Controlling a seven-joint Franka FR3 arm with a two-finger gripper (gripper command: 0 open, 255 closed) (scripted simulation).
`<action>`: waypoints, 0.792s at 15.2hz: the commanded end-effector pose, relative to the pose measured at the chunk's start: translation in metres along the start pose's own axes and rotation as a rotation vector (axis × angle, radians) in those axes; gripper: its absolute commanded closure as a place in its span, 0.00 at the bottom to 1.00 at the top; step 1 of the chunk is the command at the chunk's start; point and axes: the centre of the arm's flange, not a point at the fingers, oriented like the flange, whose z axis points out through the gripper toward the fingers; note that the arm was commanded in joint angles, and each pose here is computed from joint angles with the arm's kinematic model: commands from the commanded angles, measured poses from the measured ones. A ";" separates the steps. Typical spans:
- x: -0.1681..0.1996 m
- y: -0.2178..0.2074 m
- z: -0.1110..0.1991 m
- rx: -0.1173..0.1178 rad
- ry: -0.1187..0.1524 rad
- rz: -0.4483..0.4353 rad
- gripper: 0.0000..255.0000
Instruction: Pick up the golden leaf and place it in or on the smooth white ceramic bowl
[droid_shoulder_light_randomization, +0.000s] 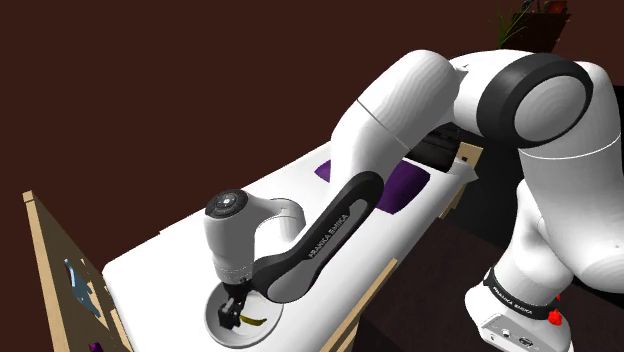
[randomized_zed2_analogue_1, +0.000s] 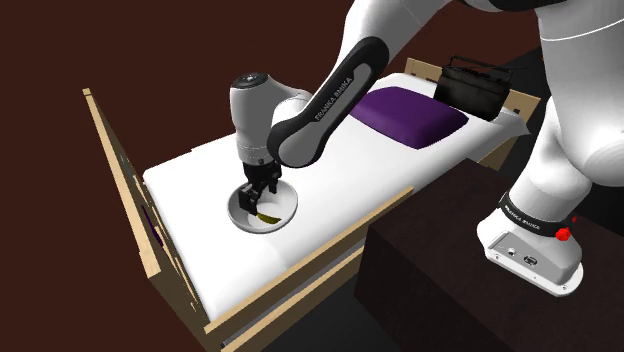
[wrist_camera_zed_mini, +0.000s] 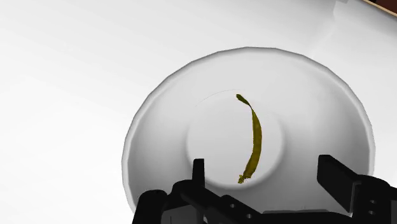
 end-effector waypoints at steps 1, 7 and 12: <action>0.000 0.000 0.000 0.000 0.000 0.000 0.00; 0.000 0.000 -0.050 0.000 0.000 0.000 0.00; 0.000 0.000 -0.050 0.000 0.000 0.000 0.00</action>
